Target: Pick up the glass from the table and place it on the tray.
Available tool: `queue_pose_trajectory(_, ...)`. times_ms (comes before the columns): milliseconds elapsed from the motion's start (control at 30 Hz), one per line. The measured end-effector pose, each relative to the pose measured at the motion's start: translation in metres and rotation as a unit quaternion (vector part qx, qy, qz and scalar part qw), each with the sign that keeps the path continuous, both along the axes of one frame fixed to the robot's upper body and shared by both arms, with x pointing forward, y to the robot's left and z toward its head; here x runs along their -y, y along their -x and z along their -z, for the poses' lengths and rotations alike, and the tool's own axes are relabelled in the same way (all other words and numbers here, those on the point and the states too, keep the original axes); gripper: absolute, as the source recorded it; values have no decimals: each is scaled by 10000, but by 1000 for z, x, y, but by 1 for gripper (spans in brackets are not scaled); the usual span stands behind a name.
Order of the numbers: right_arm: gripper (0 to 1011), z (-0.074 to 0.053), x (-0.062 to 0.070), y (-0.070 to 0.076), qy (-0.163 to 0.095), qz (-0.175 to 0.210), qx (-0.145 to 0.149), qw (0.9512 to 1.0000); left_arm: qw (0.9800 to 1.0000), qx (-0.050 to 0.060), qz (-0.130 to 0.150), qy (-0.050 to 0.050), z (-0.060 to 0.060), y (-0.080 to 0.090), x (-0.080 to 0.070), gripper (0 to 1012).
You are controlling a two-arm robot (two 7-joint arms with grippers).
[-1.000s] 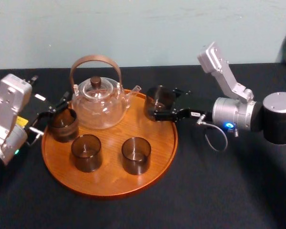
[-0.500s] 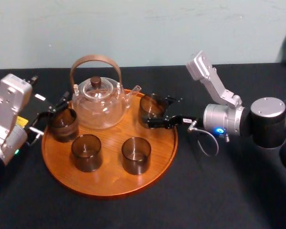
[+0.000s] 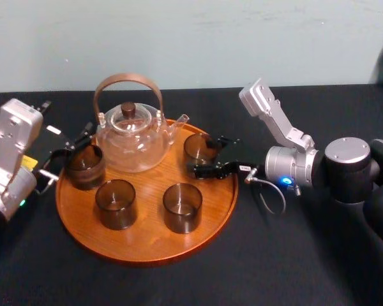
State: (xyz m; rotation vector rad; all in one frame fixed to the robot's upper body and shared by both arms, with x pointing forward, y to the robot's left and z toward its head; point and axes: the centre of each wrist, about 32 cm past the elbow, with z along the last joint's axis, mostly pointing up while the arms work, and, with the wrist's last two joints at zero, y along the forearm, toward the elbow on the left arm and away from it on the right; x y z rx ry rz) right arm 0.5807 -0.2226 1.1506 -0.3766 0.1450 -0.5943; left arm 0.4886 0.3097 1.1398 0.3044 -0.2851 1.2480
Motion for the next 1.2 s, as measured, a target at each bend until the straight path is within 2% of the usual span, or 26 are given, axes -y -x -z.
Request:
queue_pose_trajectory(433, 905, 7, -3, 1, 134, 38, 26, 9999, 10000, 0, 0, 0, 0, 0, 0, 1001)
queue_pose_trajectory(967, 905, 8, -3, 2, 171, 43, 53, 9998, 10000, 0, 0, 0, 0, 0, 0, 1001)
queue_pose_trajectory(1067, 940, 8, -3, 2, 182, 47, 41, 9998, 10000, 0, 0, 0, 0, 0, 0, 1001)
queue_pose_trajectory(1133, 999, 9, -3, 2, 181, 47, 38, 9998, 10000, -1, 0, 0, 0, 0, 0, 1001)
queue_pose_trajectory(1200, 1002, 9, -3, 2, 179, 47, 38, 9998, 10000, 0, 0, 0, 0, 0, 0, 1001)
